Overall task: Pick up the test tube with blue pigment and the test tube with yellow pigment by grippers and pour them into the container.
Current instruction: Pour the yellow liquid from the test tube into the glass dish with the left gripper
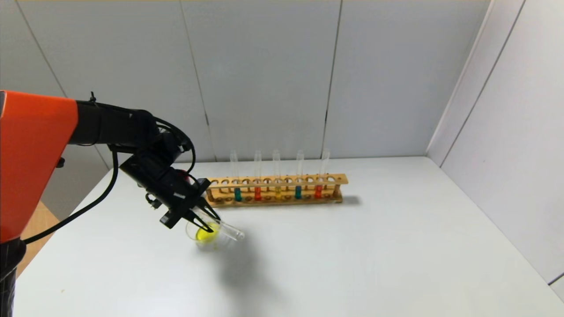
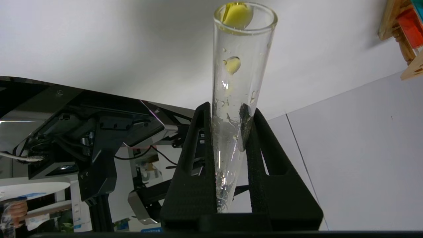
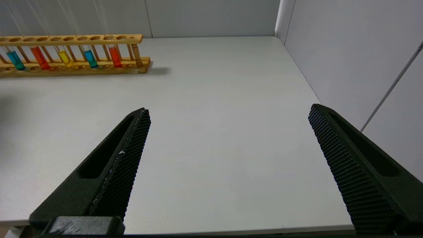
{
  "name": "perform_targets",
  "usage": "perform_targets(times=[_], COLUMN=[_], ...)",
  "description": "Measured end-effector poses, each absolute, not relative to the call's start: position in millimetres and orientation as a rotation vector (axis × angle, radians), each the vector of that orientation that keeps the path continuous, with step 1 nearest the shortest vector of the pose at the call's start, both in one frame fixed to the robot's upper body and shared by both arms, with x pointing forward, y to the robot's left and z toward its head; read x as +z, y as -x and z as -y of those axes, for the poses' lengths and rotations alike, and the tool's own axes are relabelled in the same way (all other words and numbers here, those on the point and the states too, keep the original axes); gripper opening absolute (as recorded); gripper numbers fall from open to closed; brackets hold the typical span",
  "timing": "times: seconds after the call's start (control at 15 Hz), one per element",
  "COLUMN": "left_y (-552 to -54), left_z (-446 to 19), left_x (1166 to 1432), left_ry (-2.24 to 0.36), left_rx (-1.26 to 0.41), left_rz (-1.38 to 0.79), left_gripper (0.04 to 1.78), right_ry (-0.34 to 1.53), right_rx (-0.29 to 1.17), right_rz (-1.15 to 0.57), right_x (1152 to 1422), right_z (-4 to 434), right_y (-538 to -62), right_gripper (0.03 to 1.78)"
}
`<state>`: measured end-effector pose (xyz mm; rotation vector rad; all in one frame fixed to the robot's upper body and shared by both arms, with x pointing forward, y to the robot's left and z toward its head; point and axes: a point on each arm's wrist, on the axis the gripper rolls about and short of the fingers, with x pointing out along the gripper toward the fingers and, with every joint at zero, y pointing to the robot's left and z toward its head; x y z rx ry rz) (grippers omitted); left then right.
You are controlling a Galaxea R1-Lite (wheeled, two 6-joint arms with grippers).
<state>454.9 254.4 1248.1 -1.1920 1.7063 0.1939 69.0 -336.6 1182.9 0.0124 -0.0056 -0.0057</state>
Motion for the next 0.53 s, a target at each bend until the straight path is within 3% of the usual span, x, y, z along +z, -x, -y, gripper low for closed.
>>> perform_targets(times=[0.53], left_y=[-453.8], left_z=[-257.8], left_x=[1256.3], left_ry=[1.235], left_rx=[0.150], left_rz=[-1.716], left_gripper=[0.32], right_ry=[-0.012], right_rx=[-0.005], right_rz=[0.006], right_x=[1182.9], right_z=[336.6], right_y=[-69.0], right_gripper=[1.75])
